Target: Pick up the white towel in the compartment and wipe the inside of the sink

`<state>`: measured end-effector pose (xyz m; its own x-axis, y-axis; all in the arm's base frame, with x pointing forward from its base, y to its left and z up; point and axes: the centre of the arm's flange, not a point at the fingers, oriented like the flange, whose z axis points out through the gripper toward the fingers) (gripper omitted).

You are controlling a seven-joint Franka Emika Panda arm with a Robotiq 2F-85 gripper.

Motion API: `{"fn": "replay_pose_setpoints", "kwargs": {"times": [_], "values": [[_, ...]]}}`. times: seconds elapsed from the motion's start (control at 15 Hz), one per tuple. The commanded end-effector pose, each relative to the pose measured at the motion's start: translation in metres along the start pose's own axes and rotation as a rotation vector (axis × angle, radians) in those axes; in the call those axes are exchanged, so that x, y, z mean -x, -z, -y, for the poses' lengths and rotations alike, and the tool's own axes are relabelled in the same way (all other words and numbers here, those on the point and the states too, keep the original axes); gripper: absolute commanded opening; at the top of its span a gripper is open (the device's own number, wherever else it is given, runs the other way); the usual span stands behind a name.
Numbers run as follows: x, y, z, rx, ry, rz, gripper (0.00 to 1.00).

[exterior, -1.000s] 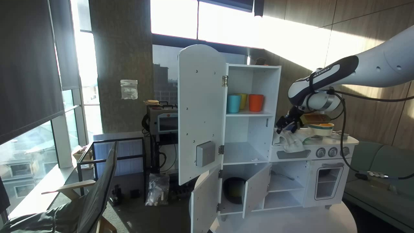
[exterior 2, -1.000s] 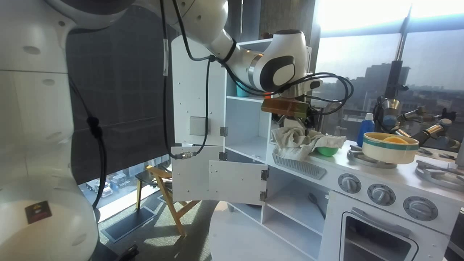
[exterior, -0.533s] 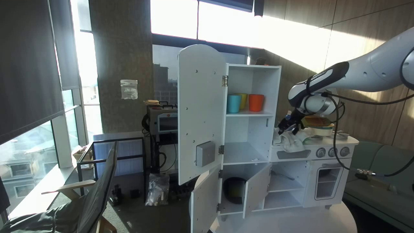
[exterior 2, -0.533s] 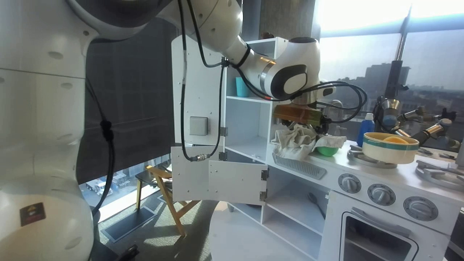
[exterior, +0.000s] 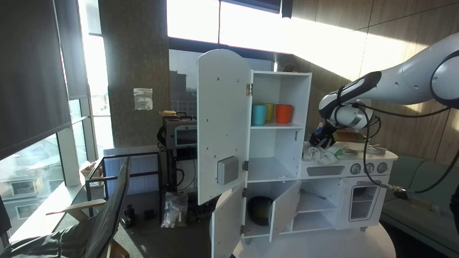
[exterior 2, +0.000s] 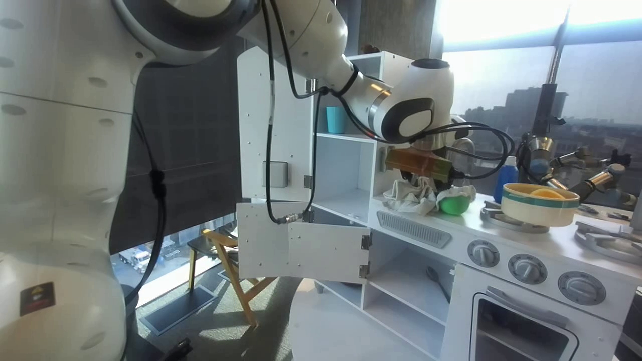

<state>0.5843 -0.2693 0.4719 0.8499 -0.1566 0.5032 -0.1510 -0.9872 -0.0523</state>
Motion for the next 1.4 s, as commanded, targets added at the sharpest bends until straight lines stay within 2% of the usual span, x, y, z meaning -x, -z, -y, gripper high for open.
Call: {"fn": "replay_pose_setpoints", "kwargs": {"times": [0.0,0.2,0.73,0.93,1.13,1.33], "values": [[0.001,-0.008,-0.003,-0.044,-0.017,-0.002,0.27],[0.007,-0.023,-0.005,-0.068,-0.039,0.024,0.07],[-0.014,-0.040,0.002,-0.075,-0.026,0.012,0.10],[-0.026,-0.041,-0.008,-0.053,-0.035,-0.016,0.09],[-0.022,-0.032,-0.024,-0.034,-0.067,-0.022,0.09],[-0.008,-0.028,-0.037,-0.026,-0.099,0.008,0.09]]}}
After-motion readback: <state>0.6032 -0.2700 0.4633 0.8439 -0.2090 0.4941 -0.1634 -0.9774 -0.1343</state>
